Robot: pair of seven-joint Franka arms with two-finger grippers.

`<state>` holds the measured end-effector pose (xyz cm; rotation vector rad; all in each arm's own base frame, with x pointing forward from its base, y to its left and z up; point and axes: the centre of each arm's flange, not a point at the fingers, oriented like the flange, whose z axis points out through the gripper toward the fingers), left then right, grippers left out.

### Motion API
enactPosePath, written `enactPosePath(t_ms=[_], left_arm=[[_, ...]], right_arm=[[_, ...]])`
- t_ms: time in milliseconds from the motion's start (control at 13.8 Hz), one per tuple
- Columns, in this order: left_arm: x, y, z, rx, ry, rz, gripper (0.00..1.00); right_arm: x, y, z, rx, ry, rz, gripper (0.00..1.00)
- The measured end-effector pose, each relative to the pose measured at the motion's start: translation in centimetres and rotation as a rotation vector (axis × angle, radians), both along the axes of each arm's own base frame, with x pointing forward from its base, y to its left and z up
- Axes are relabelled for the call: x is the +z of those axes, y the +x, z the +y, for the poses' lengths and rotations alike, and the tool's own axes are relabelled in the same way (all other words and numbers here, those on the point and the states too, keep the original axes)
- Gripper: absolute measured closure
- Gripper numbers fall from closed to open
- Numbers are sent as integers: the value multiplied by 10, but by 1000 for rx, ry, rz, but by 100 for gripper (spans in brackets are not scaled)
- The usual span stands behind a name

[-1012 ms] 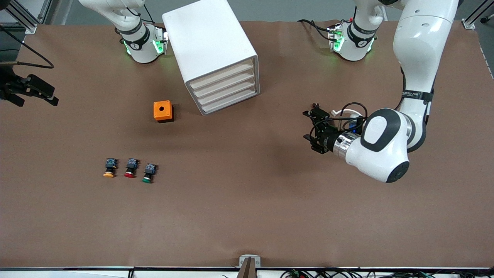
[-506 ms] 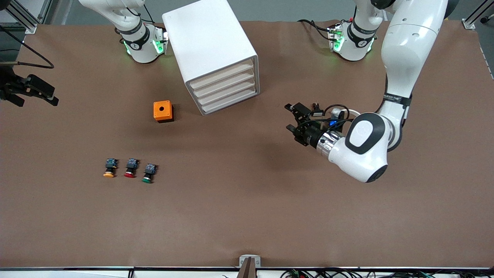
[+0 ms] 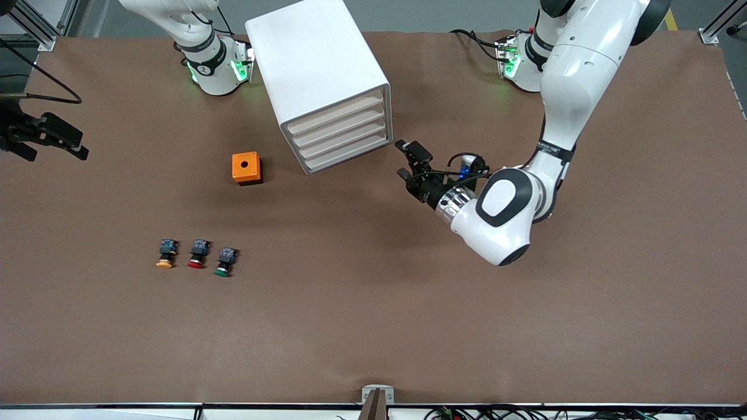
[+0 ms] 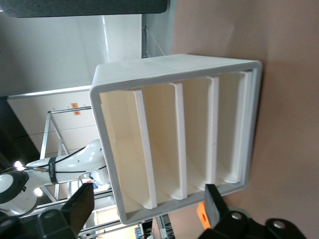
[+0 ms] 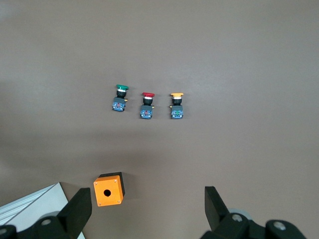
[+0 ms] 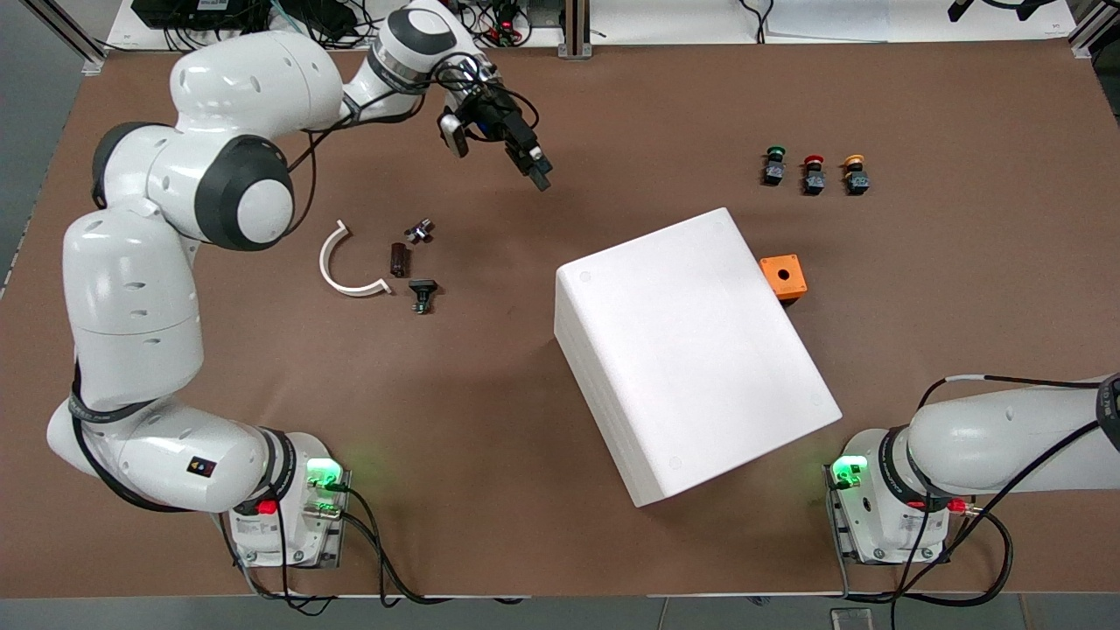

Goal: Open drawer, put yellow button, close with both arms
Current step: 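Grasp the top drawer handle of the white cabinet with the left gripper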

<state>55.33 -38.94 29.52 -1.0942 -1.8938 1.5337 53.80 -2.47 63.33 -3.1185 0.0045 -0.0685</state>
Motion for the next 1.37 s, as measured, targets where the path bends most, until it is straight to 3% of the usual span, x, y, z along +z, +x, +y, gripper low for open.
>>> enactPosePath(t_ms=[72, 217, 289, 434, 1373], left_arm=[[-5, -6, -9, -12, -2, 11, 4], [-16, -17, -23, -30, -3, 33, 22], [-21, -20, -28, -34, -5, 43, 22], [-26, -28, -37, -46, -8, 56, 35], [-48, -97, -107, -181, 3, 99, 36]], right_arm=[[0, 0, 0, 0, 0, 0, 0], [0, 0, 0, 0, 0, 0, 0], [0, 0, 0, 0, 0, 0, 0], [0, 0, 0, 0, 0, 0, 0], [-1, 1, -2, -4, 0, 1, 0]])
